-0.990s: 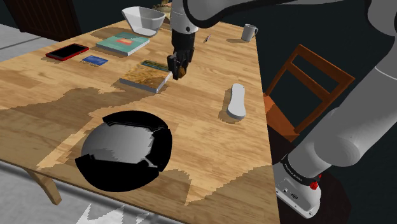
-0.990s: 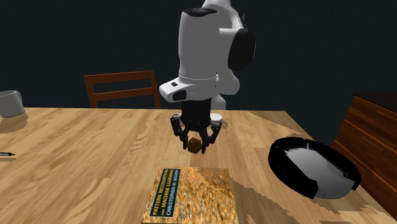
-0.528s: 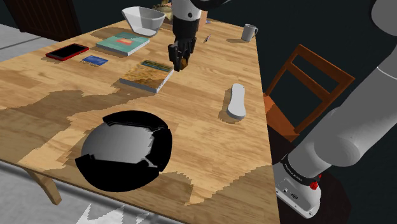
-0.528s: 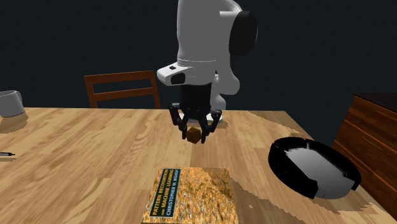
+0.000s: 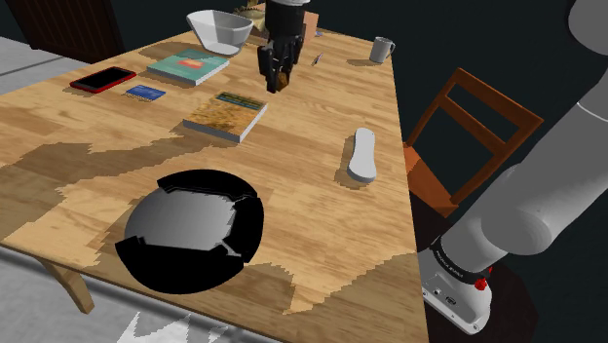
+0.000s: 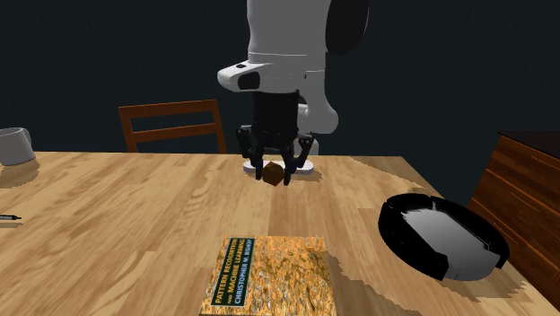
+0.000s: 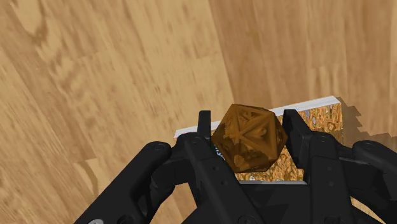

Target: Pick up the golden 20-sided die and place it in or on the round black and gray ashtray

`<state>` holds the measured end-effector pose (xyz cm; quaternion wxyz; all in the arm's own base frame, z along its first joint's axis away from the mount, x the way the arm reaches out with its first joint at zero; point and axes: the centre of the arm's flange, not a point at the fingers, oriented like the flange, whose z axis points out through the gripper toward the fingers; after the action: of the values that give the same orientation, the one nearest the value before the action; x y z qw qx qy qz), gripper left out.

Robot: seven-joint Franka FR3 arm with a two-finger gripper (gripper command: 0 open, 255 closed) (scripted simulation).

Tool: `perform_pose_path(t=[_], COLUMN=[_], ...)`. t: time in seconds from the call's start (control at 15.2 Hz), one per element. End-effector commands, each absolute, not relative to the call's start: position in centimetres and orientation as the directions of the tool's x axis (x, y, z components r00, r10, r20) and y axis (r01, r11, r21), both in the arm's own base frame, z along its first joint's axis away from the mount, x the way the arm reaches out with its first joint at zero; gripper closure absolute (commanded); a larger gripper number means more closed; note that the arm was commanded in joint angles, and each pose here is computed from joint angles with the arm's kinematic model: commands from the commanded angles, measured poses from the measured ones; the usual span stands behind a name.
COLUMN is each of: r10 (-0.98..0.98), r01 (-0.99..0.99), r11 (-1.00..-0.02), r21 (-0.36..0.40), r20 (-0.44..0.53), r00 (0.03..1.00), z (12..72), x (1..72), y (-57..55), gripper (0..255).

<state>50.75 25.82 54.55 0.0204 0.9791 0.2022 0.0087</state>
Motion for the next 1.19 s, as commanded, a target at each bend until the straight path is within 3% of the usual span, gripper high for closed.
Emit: perform_pose_path(t=[0.0,1.12], r10=[0.396,0.396], r01=[0.396,0.396], r11=[-0.917,-0.917], r21=[0.043,0.043], r20=[0.008,0.008], r00=[0.918,0.918], z=[55.6,55.6], x=[50.6,37.5], y=[25.8,44.1], gripper=[255,255])
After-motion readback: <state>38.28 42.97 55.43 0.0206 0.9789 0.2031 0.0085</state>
